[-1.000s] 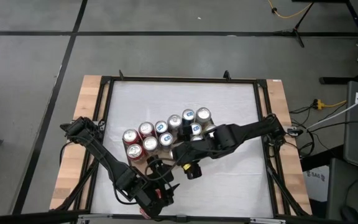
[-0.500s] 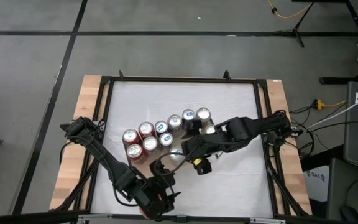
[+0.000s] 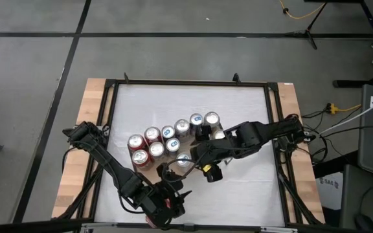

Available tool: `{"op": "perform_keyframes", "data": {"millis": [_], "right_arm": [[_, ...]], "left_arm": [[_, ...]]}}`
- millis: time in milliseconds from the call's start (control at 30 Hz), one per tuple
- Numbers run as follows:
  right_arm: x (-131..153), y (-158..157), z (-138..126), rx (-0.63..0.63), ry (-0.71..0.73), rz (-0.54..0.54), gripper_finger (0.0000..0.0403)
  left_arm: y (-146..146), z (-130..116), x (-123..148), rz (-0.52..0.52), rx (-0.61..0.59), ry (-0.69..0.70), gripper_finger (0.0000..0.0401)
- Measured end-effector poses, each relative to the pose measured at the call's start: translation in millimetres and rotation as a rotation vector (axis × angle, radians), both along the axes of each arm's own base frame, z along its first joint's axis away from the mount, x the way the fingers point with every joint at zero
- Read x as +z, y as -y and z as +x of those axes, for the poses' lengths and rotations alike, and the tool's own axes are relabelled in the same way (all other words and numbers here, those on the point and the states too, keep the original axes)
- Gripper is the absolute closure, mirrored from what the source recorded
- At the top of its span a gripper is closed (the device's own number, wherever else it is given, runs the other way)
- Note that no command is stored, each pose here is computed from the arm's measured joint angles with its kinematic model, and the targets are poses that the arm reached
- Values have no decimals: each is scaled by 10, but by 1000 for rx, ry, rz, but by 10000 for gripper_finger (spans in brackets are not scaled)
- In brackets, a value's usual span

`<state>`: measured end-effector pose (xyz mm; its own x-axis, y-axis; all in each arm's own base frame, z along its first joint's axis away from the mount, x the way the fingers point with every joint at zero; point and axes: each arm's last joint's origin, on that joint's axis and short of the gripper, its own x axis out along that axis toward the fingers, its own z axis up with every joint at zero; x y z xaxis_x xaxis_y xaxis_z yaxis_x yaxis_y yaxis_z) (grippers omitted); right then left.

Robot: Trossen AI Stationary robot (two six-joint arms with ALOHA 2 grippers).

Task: Place canned beverage on shelf
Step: Put the blue soda can on the shelf aligned with the other blue soda can

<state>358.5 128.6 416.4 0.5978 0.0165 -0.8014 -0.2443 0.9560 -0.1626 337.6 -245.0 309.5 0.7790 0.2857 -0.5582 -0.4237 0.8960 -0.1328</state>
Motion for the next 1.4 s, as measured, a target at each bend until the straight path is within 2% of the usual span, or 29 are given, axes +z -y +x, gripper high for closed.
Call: {"op": "perform_keyframes", "data": {"millis": [200, 467, 767, 967, 1400], "right_arm": [[-18, -10, 22, 3, 0, 6, 31], [-127, -61, 119, 30, -30, 37, 31], [-252, -107, 205, 51, -72, 56, 31], [-253, -128, 202, 91, -90, 113, 31], [-255, -147, 192, 127, -112, 161, 31]], "left_arm": [[-16, 9, 2, 10, 11, 6, 203], [-31, 9, 11, 43, 43, 30, 226], [-57, 14, 17, 80, 78, 51, 228], [-59, 9, 17, 92, 86, 55, 228], [-19, -157, -51, 171, 60, -47, 229]]}}
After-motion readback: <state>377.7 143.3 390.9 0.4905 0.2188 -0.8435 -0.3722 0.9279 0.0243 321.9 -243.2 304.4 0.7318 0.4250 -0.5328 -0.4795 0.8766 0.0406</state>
